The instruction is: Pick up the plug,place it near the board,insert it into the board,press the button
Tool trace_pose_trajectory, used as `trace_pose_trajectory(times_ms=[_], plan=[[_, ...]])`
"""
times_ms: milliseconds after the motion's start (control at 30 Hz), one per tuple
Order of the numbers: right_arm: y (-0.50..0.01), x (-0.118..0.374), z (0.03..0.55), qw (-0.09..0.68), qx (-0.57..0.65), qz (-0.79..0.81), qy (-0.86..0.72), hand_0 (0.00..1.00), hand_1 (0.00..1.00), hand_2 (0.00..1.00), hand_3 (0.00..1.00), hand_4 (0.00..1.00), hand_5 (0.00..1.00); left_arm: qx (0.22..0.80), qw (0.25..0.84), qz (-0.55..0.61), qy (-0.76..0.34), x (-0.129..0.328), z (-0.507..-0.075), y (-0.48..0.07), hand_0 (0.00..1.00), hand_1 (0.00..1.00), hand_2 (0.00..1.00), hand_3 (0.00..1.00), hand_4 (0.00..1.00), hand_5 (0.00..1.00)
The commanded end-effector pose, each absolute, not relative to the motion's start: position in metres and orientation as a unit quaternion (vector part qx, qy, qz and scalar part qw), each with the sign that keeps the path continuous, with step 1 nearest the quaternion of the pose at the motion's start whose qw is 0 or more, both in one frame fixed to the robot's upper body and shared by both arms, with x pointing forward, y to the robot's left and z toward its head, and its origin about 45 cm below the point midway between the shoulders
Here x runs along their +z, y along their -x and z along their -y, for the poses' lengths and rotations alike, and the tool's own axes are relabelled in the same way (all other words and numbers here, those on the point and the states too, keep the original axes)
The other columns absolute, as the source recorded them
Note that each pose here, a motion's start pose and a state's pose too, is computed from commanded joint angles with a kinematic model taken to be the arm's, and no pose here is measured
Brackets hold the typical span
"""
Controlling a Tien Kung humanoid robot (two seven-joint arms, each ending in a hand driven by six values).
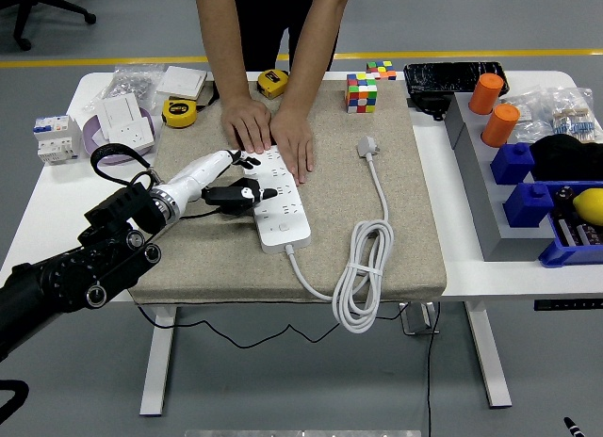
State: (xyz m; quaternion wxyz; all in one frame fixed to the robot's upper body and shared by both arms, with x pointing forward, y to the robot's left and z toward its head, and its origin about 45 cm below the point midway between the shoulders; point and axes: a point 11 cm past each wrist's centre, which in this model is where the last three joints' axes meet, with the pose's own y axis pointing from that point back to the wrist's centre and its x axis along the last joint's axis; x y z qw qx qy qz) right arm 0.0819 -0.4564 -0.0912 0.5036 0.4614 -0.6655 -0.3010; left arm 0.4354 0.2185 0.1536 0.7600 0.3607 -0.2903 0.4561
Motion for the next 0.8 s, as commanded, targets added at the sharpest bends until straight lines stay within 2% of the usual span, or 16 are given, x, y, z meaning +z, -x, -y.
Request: trace_pose_trajectory(times_ms=[233,367,567,600,800], plan=[[-0.081,-0.091,0.457,0.504,-0.300,0.665,-0.461,0.957,0.857,0.795,0.798,0.998,0.998,0.480,0.754,0.287,-0.345,0.161,-0.222,-0.438,0.901,0.972,0.929,0.906,0.998,0.998],[-0.080,-0.092,0.456,0.505,-0.301,0.664,-0.461,0.957,0.857,0.795,0.798,0.998,0.998,0.552,0.737,0.278,-0.275,0.176,-0.220,-0.429,0.901,0.972,0.929,0.906,0.998,0.998],[-0.075,-0.094,0.453,0.509,-0.303,0.659,-0.462,0.957,0.857,0.795,0.798,0.998,0.998,0.693,0.693,0.160,-0.115,0.193,-0.223,-0.394,0.922,0.982,0.945,0.918,0.998,0.998],[-0.075,-0.094,0.453,0.510,-0.303,0.659,-0.463,0.955,0.857,0.795,0.798,0.998,0.998,0.711,0.684,0.136,-0.090,0.195,-0.229,-0.387,0.962,0.998,0.979,0.952,0.998,0.998],[-0.079,-0.094,0.451,0.509,-0.299,0.657,-0.469,0.954,0.856,0.795,0.798,0.998,0.998,0.725,0.689,0.007,0.007,0.179,-0.229,-0.334,0.978,0.998,0.985,0.966,0.998,0.998]])
